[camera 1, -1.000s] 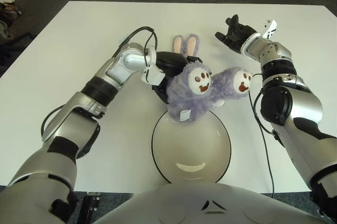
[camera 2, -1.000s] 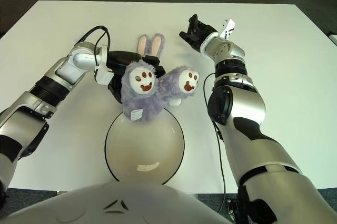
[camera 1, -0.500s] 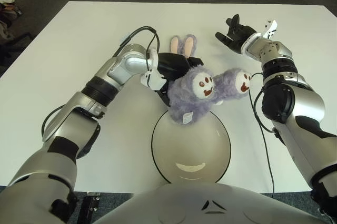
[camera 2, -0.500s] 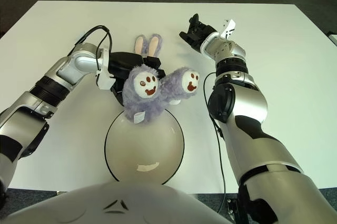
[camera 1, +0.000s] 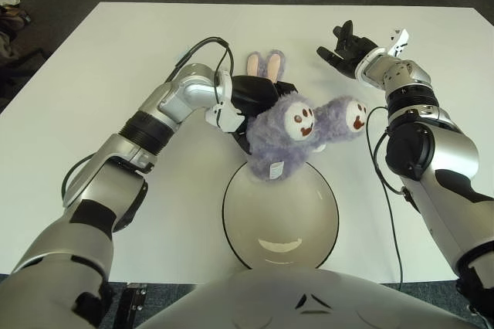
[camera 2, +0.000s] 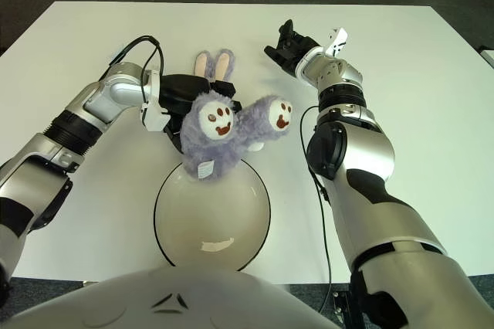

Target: Put the doll into the plate.

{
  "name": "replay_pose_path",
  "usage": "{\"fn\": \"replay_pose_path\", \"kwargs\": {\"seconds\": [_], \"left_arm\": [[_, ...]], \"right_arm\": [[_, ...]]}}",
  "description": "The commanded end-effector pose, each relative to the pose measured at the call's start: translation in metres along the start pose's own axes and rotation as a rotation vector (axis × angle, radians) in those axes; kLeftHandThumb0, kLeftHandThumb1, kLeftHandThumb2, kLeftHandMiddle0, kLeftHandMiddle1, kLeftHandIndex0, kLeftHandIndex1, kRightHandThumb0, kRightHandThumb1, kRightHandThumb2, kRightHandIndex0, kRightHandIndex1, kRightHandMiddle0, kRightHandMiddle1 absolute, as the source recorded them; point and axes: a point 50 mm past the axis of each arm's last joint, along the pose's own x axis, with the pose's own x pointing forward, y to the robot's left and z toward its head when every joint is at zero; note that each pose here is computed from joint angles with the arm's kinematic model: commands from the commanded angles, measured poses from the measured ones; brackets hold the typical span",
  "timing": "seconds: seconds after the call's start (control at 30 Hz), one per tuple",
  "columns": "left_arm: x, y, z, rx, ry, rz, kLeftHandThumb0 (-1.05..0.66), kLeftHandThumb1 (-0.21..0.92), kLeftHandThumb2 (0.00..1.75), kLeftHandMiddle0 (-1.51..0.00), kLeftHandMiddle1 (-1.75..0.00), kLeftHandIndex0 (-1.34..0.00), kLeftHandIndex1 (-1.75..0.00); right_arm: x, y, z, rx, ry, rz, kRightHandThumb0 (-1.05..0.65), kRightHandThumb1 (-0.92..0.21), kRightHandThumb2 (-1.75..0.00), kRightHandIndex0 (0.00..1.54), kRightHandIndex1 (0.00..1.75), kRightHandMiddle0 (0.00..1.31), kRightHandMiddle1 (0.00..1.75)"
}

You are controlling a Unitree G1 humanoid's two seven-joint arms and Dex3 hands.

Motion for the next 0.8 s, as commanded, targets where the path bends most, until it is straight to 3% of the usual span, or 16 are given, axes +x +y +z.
{"fn": "replay_pose_path", "kwargs": {"seconds": [0.0,0.3,0.4,0.5,0.77], "left_arm": [[-0.007,-0.005,-0.002,-0.022,0.023,0.112,0.0,0.46,1.02,-0.42,-1.75,-0.63,-1.34],[-0.017,0.003,-0.003,-0.059,0.028,0.355,0.0,0.25,1.25,-0.53,-1.75,-0.83,-1.28],[-0.02,0.016,-0.01,-0.046,0.056,0.42,0.0,0.1,1.46,-0.65,-1.64,-0.83,-1.55],[-0.02,0.018,-0.013,-0.075,0.067,0.419,0.0,0.01,1.57,-0.77,-1.52,-0.83,-1.68],[-0.025,0.027,-0.014,-0.105,0.097,0.413,0.0,-0.06,1.63,-0.88,-1.44,-0.81,-1.74]], "right_arm": [[-0.001,0.002,0.006,-0.006,-0.03,0.01,0.04,-0.04,-1.44,0.02,1.16,0.0,1.35],[-0.001,0.002,0.006,0.01,-0.026,0.002,0.05,-0.05,-1.44,0.02,1.13,0.0,1.33],[-0.001,0.002,0.006,0.013,-0.024,0.0,0.05,-0.05,-1.44,0.02,1.14,0.01,1.36],[-0.001,0.002,0.007,0.01,-0.024,0.0,0.05,-0.05,-1.45,0.02,1.15,0.02,1.37],[-0.002,0.003,0.011,0.004,-0.025,0.003,0.06,-0.05,-1.45,0.02,1.14,0.0,1.36]]}}
